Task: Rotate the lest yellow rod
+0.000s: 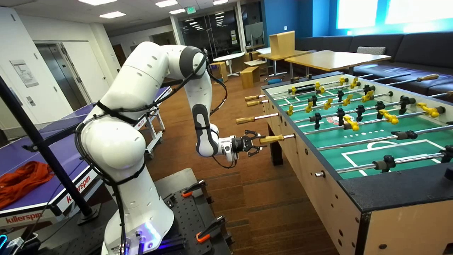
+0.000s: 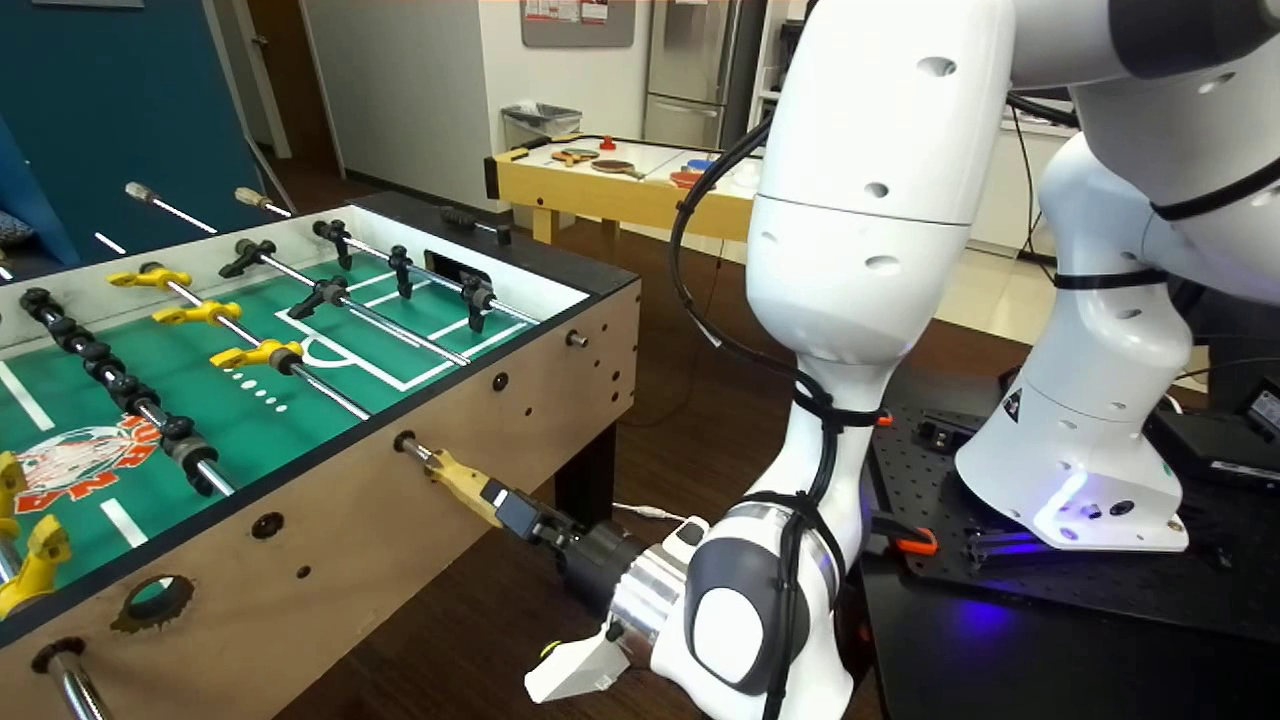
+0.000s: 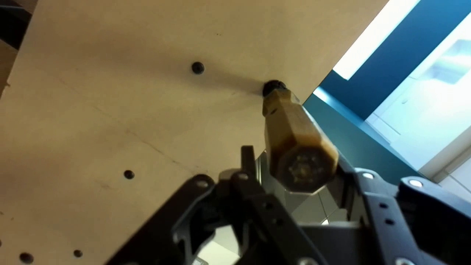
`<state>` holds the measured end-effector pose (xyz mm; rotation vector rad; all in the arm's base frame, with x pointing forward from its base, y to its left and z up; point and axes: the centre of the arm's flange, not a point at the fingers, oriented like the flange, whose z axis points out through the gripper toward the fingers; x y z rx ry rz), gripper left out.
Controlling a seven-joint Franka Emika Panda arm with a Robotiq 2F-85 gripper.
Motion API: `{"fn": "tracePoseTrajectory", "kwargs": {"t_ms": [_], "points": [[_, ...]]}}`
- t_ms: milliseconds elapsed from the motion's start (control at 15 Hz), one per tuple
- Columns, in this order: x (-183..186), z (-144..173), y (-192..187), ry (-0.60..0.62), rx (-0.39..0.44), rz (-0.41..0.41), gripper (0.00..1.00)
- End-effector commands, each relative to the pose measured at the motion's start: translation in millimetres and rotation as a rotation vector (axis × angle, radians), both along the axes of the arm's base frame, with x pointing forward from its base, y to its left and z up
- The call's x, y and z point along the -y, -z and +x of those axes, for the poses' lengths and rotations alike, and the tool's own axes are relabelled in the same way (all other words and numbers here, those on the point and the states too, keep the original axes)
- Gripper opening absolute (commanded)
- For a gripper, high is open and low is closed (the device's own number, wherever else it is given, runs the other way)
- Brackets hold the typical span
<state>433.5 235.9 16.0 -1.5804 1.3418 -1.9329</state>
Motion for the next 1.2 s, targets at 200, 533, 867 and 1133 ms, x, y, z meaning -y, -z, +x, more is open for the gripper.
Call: {"fn": "tracePoseTrajectory", "kwargs": {"t_ms": [200, 533, 867, 1133], "points": [[-3, -20, -34, -0.011, -0.133, 0.19, 0.99], [-15, -31, -76, -0.003, -0.097, 0.456, 1.0], [-5, -28, -130, 0.068, -0.027, 0.699, 1.0], [4, -27, -175, 0.155, 0.031, 0.888, 1.0]]}}
